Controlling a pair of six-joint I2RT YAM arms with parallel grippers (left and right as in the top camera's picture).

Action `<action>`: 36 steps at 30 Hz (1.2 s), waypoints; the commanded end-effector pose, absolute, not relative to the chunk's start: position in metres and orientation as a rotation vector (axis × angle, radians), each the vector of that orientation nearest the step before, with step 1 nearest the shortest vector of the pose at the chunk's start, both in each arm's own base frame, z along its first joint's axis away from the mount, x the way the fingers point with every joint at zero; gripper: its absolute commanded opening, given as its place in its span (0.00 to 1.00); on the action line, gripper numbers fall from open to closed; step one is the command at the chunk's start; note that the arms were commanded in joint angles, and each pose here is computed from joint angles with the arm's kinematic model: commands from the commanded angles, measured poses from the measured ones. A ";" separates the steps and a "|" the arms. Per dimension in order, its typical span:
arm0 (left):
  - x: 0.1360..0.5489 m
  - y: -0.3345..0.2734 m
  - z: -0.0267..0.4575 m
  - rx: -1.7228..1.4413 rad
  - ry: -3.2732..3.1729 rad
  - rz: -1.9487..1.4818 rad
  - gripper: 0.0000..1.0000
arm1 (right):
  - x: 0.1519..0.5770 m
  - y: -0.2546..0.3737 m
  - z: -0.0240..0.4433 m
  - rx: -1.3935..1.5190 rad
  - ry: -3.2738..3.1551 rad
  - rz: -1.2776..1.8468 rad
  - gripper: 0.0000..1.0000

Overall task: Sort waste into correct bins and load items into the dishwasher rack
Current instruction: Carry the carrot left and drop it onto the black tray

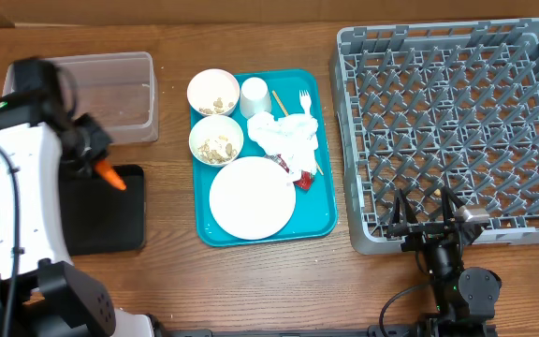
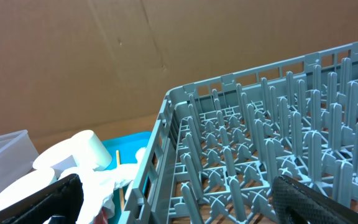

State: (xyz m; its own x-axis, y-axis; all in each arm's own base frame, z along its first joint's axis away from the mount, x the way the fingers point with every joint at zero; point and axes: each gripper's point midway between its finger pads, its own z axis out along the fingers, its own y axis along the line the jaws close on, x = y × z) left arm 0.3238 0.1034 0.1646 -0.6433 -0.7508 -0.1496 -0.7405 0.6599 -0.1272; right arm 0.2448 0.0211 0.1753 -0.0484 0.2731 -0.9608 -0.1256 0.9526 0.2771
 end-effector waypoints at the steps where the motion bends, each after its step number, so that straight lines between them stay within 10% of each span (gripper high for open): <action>1: 0.302 0.115 0.143 -1.625 2.543 -0.172 0.04 | 0.245 0.018 0.173 0.126 1.586 0.313 1.00; 10: 0.238 0.154 0.069 -2.225 2.227 -0.148 0.04 | 0.245 0.018 0.173 0.126 1.585 0.313 1.00; 29: 0.227 0.206 0.050 -2.260 2.003 -0.083 0.05 | 0.245 0.018 0.173 0.126 1.585 0.313 1.00; 34: 0.235 0.206 0.049 -2.245 1.995 -0.134 0.23 | 0.245 0.018 0.173 0.126 1.585 0.313 1.00; 36: 0.245 0.200 0.049 -2.225 1.997 -0.222 0.51 | 0.245 0.018 0.173 0.126 1.585 0.313 1.00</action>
State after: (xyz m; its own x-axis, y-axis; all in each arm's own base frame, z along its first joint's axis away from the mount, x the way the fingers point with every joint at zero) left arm 0.2357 0.2069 0.0487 0.1063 -0.9939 -0.0277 -0.9825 -0.1007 -0.1568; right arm 0.2448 0.0210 0.1752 -0.0486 0.2731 -0.9608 -0.1251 0.9527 0.2771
